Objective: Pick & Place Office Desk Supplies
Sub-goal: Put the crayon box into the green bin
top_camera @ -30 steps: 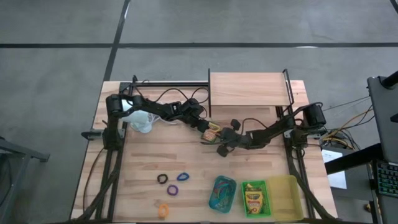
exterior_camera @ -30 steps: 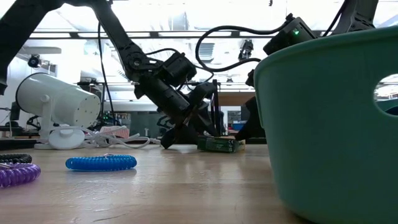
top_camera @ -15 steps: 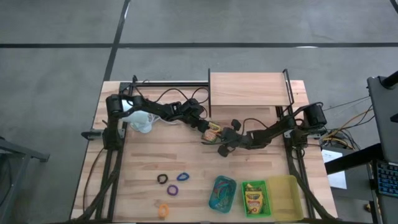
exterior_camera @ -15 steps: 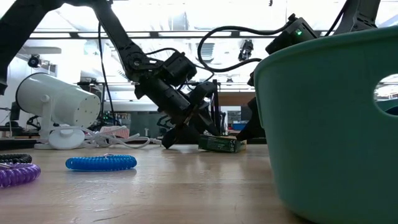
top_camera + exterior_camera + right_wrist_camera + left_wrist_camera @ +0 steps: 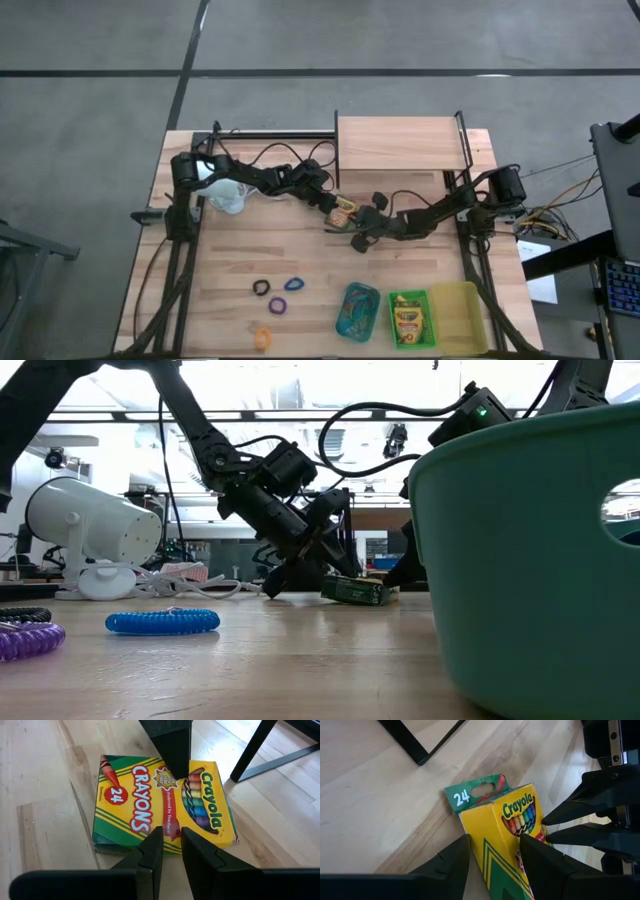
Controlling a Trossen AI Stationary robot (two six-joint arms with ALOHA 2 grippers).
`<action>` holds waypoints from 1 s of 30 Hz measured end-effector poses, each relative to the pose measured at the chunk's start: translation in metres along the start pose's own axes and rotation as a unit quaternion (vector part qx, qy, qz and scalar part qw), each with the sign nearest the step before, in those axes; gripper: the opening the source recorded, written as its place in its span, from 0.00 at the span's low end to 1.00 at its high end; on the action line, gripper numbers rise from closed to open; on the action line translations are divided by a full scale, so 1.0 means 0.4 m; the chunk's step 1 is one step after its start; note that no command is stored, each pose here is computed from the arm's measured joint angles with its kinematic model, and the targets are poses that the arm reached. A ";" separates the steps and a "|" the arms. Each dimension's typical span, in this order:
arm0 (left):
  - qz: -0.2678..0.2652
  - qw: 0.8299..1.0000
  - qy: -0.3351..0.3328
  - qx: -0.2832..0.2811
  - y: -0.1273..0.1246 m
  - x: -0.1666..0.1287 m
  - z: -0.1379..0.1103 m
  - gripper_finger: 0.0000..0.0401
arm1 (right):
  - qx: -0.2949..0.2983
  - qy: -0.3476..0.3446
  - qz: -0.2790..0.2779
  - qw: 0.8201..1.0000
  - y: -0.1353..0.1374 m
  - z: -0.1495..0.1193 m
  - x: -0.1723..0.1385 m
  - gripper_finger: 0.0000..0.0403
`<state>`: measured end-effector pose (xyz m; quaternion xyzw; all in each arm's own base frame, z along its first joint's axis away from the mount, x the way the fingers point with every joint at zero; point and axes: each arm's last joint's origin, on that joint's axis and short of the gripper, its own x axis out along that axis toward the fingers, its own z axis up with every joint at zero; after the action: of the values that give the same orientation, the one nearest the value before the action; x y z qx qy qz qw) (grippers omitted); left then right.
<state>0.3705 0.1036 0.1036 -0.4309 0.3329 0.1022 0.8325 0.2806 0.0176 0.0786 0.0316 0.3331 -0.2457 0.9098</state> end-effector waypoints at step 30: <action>-0.018 0.999 0.033 -0.007 0.015 0.030 -0.019 0.43 | -0.011 0.012 -0.001 1.000 0.002 -0.014 -0.007 0.17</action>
<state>0.3732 0.1001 0.0890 -0.4457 0.3519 0.0750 0.8197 0.2759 0.0206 0.0758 0.0244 0.3463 -0.2429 0.9058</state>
